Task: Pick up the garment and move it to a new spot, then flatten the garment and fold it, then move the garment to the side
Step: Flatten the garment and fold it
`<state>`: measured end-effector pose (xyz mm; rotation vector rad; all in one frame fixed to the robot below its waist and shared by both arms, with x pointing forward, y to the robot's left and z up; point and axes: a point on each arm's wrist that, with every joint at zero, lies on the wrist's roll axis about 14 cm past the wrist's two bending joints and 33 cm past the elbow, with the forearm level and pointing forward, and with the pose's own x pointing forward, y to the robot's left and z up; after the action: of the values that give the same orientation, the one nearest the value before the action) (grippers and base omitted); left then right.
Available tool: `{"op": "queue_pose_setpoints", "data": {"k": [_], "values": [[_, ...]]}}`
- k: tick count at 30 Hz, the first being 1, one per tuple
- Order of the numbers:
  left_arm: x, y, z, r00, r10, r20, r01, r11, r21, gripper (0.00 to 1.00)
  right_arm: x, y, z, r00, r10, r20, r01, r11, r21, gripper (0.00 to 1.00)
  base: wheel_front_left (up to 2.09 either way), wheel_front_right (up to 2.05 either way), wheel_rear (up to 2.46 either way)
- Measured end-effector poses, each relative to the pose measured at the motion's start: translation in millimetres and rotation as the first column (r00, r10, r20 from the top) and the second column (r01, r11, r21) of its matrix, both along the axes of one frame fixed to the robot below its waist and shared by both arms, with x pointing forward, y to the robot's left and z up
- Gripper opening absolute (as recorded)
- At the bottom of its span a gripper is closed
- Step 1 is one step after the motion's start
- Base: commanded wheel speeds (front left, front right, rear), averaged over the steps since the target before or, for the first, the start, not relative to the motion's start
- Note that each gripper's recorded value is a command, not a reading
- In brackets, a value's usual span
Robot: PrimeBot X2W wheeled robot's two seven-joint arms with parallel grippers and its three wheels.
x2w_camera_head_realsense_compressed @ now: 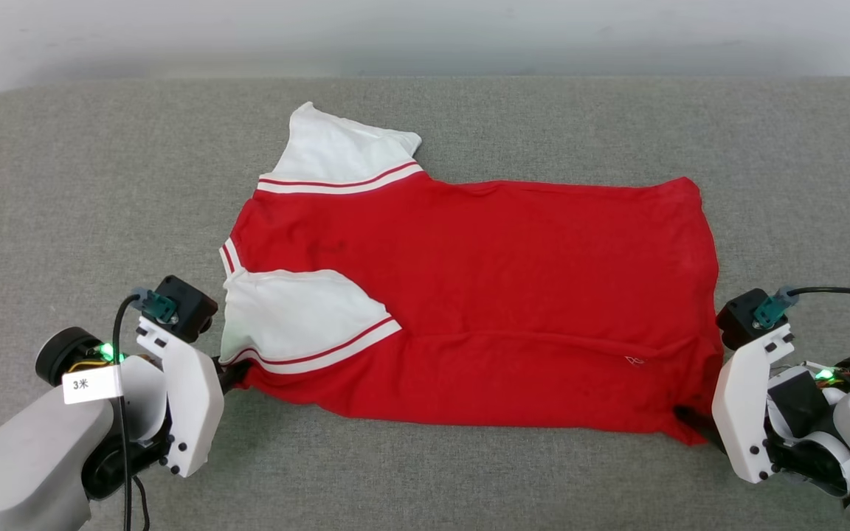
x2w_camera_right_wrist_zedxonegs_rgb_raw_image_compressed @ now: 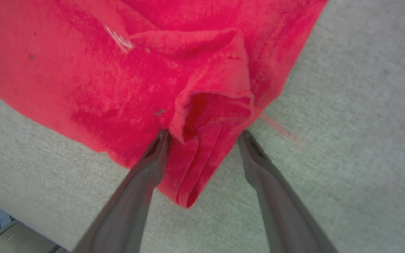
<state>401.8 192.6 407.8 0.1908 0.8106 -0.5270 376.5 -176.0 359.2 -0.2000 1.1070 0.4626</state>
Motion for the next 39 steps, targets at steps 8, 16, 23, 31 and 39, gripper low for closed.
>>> {"op": "queue_pose_setpoints", "data": {"k": [8, 16, 23, 31, 39], "values": [[-0.5, 2.1, 1.1, 1.000, 0.011, 0.009, -0.011, 1.000, -0.006, 0.00, 6.0, -0.3, 3.2, 0.998, -0.010, 0.056, 0.008, 1.000, 0.028, 0.00, 0.00, 0.00, 0.00], [-13.9, 3.9, 14.1, 0.998, 0.033, 0.052, -0.031, 0.999, -0.033, 0.00, 18.7, -10.9, 42.0, 0.968, -0.057, 0.243, 0.037, 0.995, 0.087, 0.00, 0.00, 0.00, 0.00], [-43.0, 4.4, 19.3, 0.997, 0.043, 0.063, -0.040, 0.998, -0.047, 0.00, 3.2, -21.2, 67.9, 0.943, -0.092, 0.321, 0.053, 0.990, 0.130, 0.00, 0.00, 0.00, 0.00], [-85.9, 0.0, 10.3, 0.998, 0.067, 0.019, -0.065, 0.995, -0.076, 0.00, -36.0, -29.5, 65.9, 0.949, -0.129, 0.289, 0.085, 0.984, 0.157, 0.00, 0.00, 0.00, 0.00], [-112.5, -2.4, -6.8, 0.994, 0.095, -0.054, -0.099, 0.991, -0.094, 0.00, -64.5, -37.2, 52.3, 0.964, -0.170, 0.203, 0.141, 0.978, 0.153, 0.00, 0.00, 0.00, 0.00]]}}
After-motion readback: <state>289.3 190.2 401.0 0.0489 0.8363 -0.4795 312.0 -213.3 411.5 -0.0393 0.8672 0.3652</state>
